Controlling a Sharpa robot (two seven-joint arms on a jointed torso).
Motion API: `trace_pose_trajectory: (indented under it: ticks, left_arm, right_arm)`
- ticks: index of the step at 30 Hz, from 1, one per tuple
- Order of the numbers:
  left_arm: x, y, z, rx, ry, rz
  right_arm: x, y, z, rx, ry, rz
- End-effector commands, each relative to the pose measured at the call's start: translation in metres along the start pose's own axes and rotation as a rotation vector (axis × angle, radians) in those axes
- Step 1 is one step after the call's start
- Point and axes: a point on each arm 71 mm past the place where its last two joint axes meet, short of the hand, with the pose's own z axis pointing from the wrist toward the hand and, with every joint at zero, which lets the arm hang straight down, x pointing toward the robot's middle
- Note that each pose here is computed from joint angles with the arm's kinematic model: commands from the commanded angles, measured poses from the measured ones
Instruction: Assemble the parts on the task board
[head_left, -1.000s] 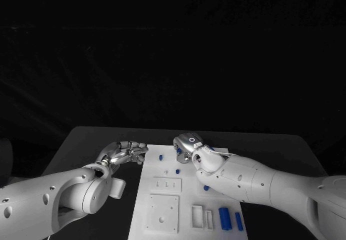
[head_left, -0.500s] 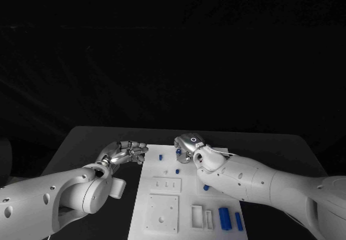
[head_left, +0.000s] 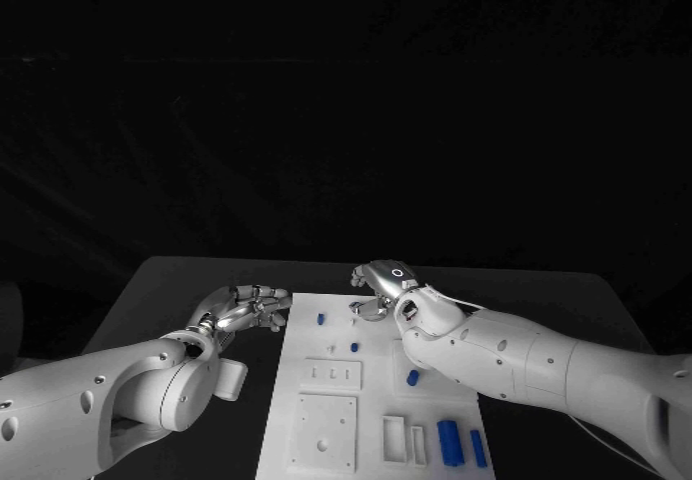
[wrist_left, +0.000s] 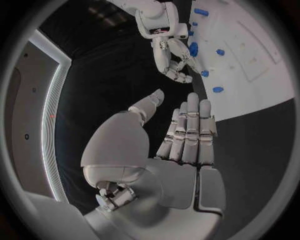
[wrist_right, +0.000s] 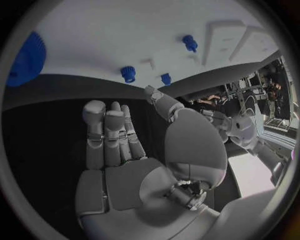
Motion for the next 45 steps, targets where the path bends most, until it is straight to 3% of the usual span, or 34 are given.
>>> trace_pose_trajectory:
  ticks: [1, 7, 12, 14, 18, 32, 39, 45]
  left_arm:
    - [-0.0002, -0.002, 0.0011, 0.012, 0.002, 0.002]
    - [-0.0037, -0.0013, 0.0033, 0.013, -0.007, 0.006]
    - [-0.0067, -0.0004, 0.0058, 0.014, -0.015, 0.01]
    - [-0.0074, 0.0001, 0.0066, 0.013, -0.017, 0.011]
    - [-0.0072, 0.0006, 0.0071, 0.012, -0.016, 0.011]
    - [-0.0036, 0.0024, 0.008, 0.008, -0.002, 0.008]
    - [-0.0027, 0.0026, 0.0078, 0.008, 0.002, 0.006]
    - [-0.0037, 0.0026, 0.0067, 0.007, 0.001, 0.006]
  right_arm:
    - [-0.011, -0.004, -0.002, 0.002, -0.029, 0.039]
    - [-0.042, -0.03, -0.01, 0.041, -0.039, 0.083]
    - [-0.054, -0.059, -0.021, 0.08, 0.039, 0.055]
    - [-0.053, -0.071, -0.024, 0.108, 0.088, 0.028]
    - [-0.049, -0.085, -0.025, 0.13, 0.135, -0.007]
    - [-0.019, -0.089, -0.029, 0.141, 0.238, -0.018]
    - [-0.008, -0.088, -0.031, 0.143, 0.273, -0.015]
    - [-0.006, -0.088, -0.032, 0.144, 0.27, -0.015]
